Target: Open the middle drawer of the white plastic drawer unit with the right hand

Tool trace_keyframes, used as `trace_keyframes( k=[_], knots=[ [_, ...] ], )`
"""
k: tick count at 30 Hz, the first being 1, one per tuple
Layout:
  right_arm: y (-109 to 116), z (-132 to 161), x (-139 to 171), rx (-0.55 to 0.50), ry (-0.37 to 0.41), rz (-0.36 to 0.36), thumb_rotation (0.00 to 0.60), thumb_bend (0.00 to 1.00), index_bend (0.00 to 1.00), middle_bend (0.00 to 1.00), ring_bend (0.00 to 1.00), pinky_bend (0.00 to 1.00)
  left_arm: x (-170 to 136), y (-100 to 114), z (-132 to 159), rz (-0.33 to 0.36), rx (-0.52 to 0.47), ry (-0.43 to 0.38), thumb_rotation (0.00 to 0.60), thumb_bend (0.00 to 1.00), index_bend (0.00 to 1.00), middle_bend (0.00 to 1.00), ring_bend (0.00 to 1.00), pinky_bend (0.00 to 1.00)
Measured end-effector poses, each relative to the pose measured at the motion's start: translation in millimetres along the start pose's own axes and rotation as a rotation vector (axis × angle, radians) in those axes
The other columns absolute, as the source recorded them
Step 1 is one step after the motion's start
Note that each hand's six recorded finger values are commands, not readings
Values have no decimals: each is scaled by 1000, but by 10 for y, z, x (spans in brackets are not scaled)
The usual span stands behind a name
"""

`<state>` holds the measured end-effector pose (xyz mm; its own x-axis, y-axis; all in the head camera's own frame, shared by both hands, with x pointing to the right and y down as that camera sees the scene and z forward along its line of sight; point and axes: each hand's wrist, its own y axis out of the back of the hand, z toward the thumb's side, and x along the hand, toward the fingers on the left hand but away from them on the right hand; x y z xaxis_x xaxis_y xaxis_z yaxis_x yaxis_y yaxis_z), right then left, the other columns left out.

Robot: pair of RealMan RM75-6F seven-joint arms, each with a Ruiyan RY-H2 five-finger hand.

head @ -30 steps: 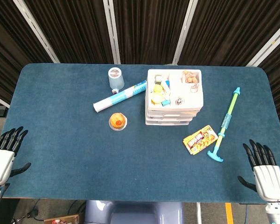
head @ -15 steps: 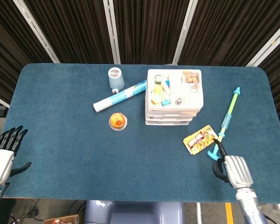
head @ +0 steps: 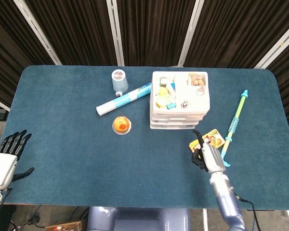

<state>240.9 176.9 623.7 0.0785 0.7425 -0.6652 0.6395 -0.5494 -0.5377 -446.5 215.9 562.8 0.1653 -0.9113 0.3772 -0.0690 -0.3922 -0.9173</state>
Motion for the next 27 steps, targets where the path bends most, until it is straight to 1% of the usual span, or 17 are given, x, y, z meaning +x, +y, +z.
trace_keyframes(
  k=[4, 8, 10, 13, 17, 20, 23, 27],
  knots=[
    [-59, 173, -146, -112, -12, 4, 600, 894, 0, 973, 955, 1000, 10, 8, 2, -1, -10, 0, 600, 7, 20, 0, 0, 92],
    [-123, 270, -254, -277, -43, 15, 600, 894, 0, 973, 964, 1000, 2, 44, 13, 15, -10, -11, 600, 6, 21, 0, 0, 92],
    [-181, 315, -292, -318, -48, 25, 600, 893, 0, 973, 943, 1000, 0, 41, 11, 14, -14, -12, 600, 6, 20, 0, 0, 91],
    [-272, 348, -338, -336, -57, 40, 600, 893, 0, 973, 926, 1000, 6, 39, 6, 11, -20, -11, 600, 6, 20, 0, 0, 91],
    [-376, 335, -386, -335, -72, 50, 600, 894, 0, 973, 976, 1000, 8, 48, 3, 13, -25, -12, 600, 7, 20, 0, 0, 91],
    [-440, 337, -424, -339, -78, 54, 600, 894, 0, 972, 978, 1000, 7, 50, -1, 12, -28, -11, 600, 6, 20, 0, 0, 91],
    [-480, 356, -464, -345, -77, 52, 600, 896, 0, 973, 977, 1000, 11, 52, -12, 12, -33, -5, 600, 7, 21, 0, 0, 91],
    [-471, 368, -492, -357, -70, 29, 600, 899, 0, 973, 978, 1000, 22, 51, -30, 9, -41, 3, 600, 7, 21, 0, 0, 91]
  ],
)
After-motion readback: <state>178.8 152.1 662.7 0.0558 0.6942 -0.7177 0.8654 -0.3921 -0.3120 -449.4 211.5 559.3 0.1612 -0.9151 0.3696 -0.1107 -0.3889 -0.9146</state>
